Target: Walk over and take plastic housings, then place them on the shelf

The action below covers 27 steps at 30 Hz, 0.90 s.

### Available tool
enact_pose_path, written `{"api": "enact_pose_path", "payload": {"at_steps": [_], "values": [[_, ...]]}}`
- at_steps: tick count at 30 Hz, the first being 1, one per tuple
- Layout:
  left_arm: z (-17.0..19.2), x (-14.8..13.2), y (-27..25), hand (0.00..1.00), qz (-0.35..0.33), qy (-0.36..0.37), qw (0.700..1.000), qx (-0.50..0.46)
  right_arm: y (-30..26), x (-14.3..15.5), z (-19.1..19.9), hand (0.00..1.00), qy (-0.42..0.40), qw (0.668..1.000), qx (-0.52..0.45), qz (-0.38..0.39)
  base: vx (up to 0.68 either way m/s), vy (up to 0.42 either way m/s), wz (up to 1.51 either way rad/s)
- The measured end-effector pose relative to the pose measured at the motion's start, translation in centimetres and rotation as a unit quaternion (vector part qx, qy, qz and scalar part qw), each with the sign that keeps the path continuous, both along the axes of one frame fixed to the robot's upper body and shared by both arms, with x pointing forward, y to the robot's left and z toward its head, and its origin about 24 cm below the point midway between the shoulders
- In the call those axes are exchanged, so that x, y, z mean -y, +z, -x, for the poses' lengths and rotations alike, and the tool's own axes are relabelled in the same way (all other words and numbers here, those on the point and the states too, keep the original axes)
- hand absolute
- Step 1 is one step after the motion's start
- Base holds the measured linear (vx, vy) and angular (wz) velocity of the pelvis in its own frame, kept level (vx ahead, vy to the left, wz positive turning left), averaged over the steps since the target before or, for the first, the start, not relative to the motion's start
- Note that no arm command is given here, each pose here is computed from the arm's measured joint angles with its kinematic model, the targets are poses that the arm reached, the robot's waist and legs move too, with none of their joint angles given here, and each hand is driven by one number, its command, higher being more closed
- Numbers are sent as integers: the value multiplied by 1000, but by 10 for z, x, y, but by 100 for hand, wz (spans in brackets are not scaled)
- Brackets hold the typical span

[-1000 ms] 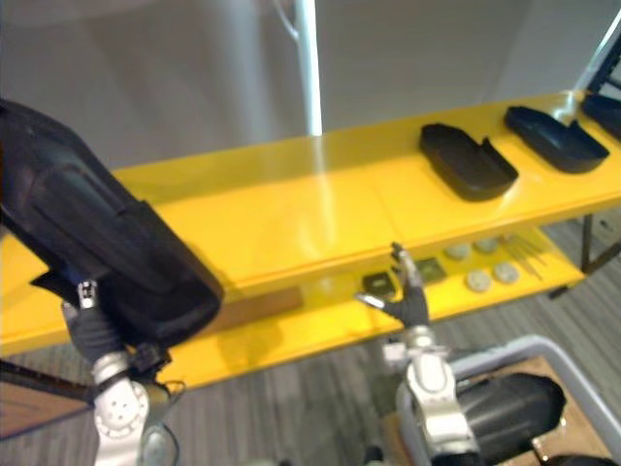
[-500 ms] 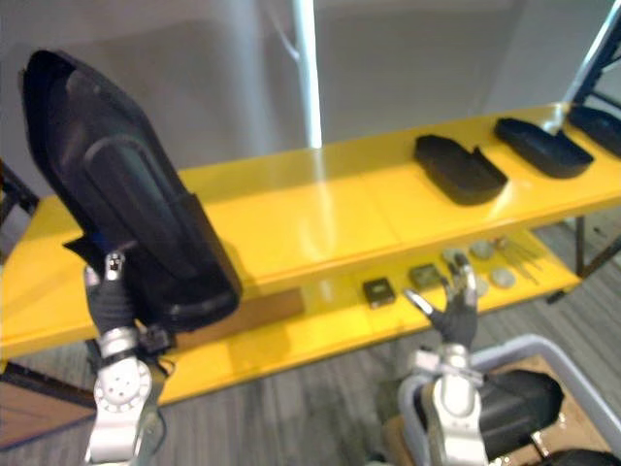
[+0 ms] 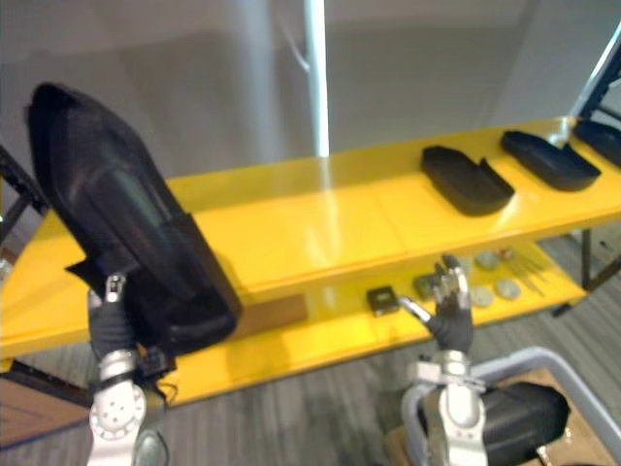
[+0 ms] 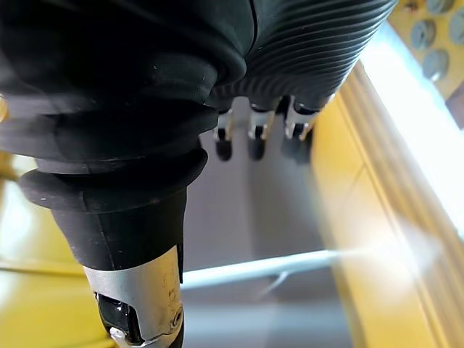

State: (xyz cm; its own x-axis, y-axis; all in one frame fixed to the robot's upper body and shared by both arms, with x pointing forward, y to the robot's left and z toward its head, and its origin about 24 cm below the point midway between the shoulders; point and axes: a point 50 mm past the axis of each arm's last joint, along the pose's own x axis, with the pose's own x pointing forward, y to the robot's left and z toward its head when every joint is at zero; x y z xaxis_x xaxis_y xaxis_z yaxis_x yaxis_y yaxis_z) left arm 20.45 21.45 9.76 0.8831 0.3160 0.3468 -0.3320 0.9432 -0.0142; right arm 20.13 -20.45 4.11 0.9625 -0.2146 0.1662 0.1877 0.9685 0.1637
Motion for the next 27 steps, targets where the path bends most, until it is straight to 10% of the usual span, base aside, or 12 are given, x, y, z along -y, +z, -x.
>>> {"api": "enact_pose_path", "payload": {"at_steps": [11, 27], "values": [[-103, -75, -13, 100, -56, 66, 977, -197, -43, 6, 32, 0, 35, 989, -139, -23, 0, 8, -46], [-137, -126, 29, 100, 38, 201, 935, -289, -70, -27, 54, 0, 133, 966, -218, -35, -35, -4, -27]]}}
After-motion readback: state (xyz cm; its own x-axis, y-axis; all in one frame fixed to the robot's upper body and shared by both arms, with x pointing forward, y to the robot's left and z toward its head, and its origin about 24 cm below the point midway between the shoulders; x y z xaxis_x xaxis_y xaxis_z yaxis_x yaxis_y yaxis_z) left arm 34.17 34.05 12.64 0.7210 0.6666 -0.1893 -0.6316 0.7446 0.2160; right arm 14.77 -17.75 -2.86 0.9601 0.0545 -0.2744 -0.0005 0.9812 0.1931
